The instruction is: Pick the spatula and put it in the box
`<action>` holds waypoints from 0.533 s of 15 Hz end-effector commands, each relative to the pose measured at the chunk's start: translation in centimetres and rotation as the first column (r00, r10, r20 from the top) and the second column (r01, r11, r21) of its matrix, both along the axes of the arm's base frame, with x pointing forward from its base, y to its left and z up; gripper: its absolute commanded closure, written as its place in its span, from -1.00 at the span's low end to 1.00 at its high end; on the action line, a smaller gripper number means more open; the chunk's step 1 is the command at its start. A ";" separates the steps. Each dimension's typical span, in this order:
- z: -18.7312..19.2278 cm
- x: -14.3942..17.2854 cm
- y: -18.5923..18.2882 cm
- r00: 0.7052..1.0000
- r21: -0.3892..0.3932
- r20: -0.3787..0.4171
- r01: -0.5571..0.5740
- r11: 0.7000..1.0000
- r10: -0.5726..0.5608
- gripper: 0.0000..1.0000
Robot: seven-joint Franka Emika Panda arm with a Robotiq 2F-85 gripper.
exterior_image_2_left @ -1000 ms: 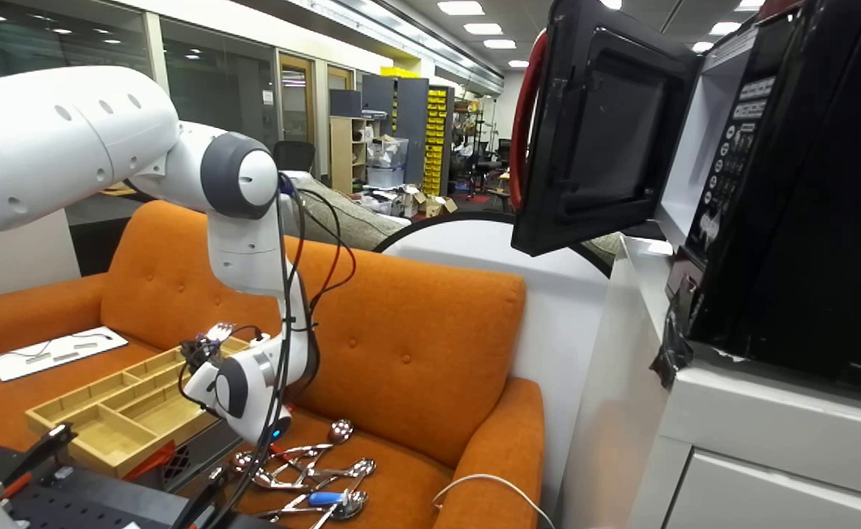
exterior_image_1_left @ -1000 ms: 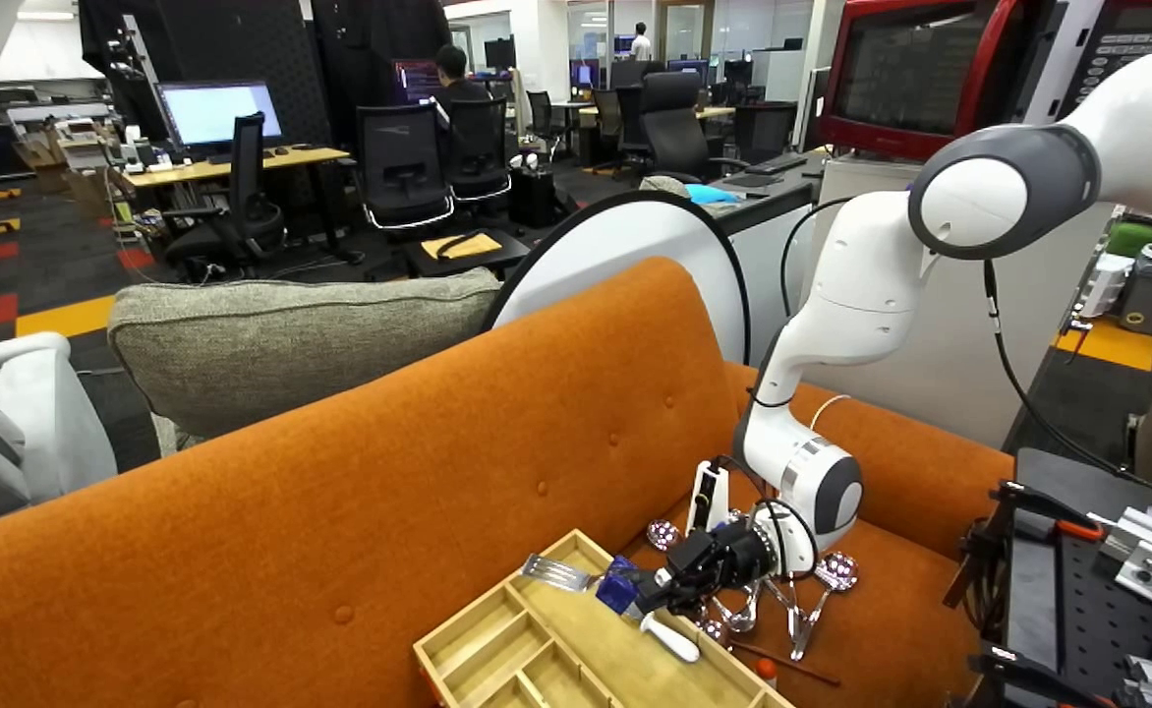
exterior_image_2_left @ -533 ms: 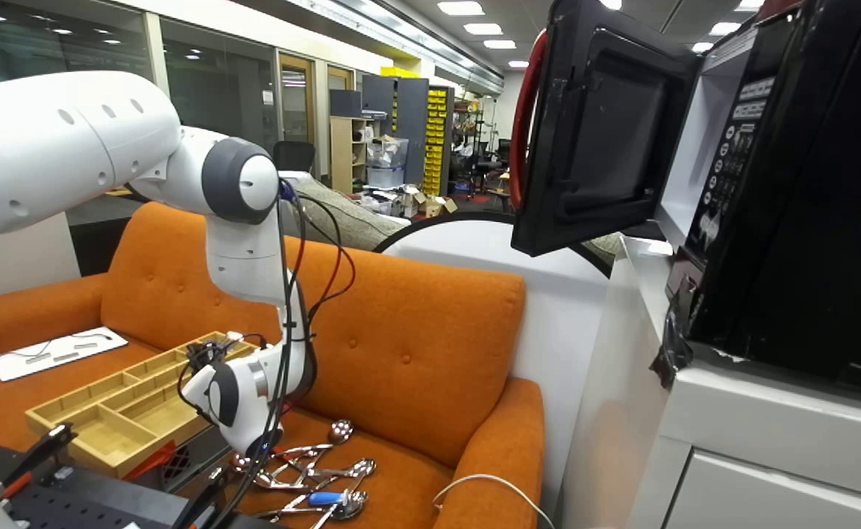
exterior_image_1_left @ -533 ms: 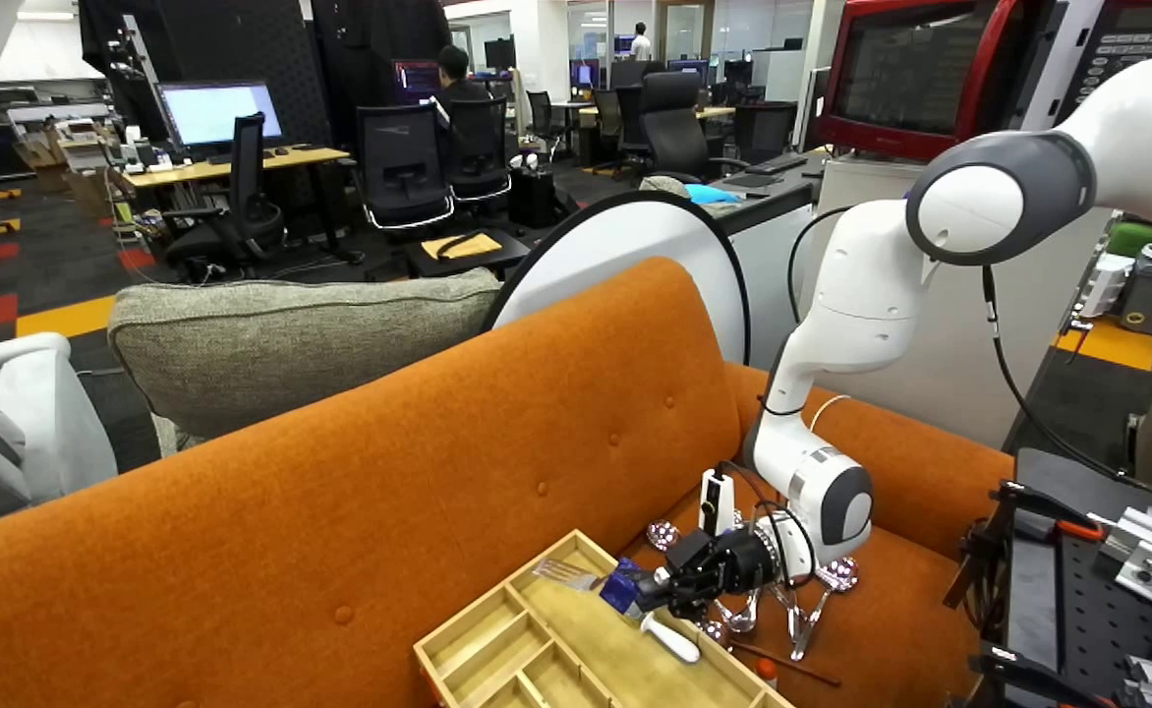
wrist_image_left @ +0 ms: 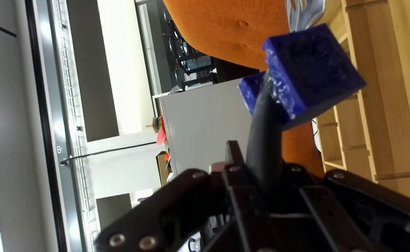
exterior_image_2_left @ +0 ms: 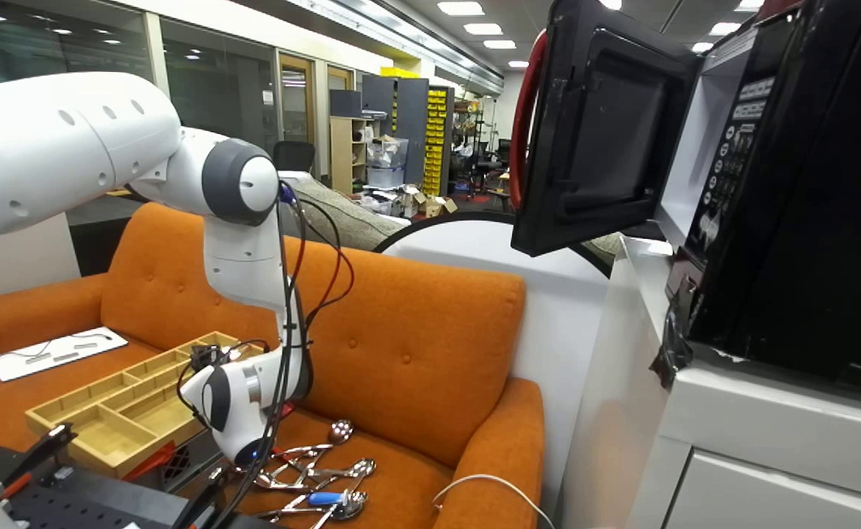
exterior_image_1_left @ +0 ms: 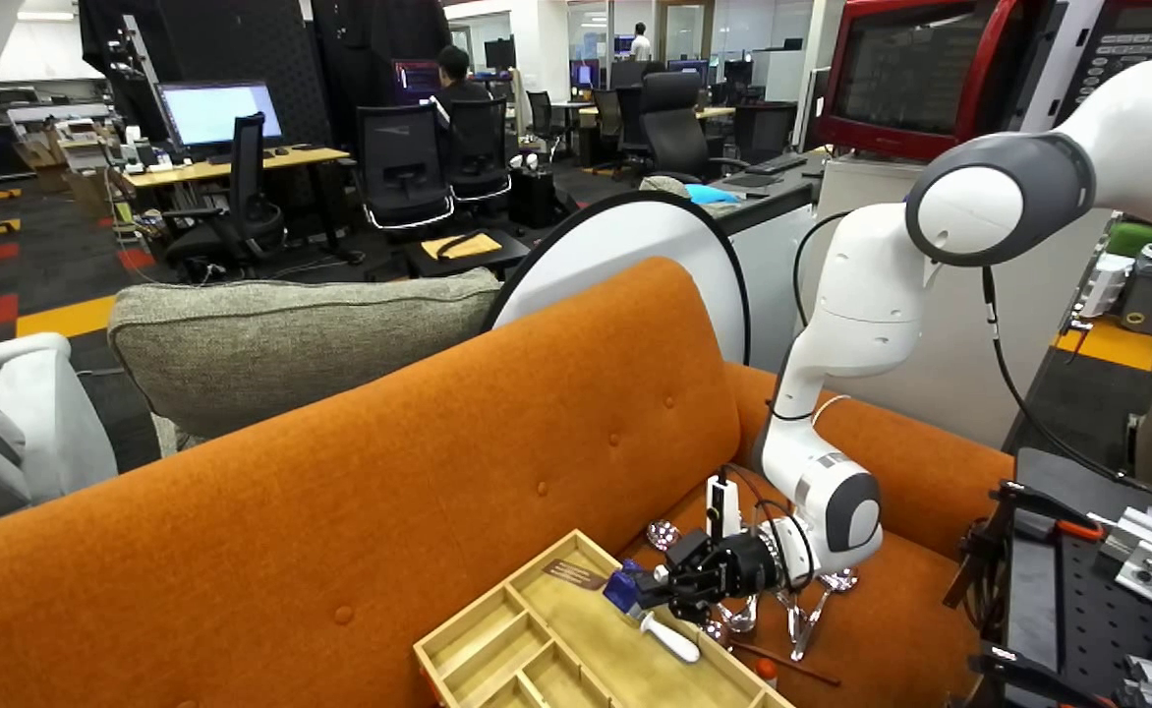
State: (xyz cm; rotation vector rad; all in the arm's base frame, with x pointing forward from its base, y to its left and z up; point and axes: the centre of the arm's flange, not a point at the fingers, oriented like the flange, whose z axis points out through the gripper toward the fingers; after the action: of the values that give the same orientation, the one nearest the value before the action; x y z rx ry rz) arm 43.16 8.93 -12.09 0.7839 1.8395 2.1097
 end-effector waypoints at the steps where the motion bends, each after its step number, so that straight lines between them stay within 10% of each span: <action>1: 0.1 0.0 0.4 0.999 0.062 -0.032 0.036 0.997 -0.034 0.91; 3: -0.1 0.0 0.8 0.999 0.095 -0.051 0.024 0.995 -0.019 0.82; 4: -0.2 0.0 1.1 0.998 0.114 -0.058 0.015 0.993 -0.008 0.14; 8: -0.3 0.4 1.6 0.996 0.166 -0.090 0.009 0.986 0.006 -0.20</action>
State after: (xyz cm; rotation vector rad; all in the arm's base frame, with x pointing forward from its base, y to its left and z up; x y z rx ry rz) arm 42.80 10.45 -12.24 0.9004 1.7814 2.2315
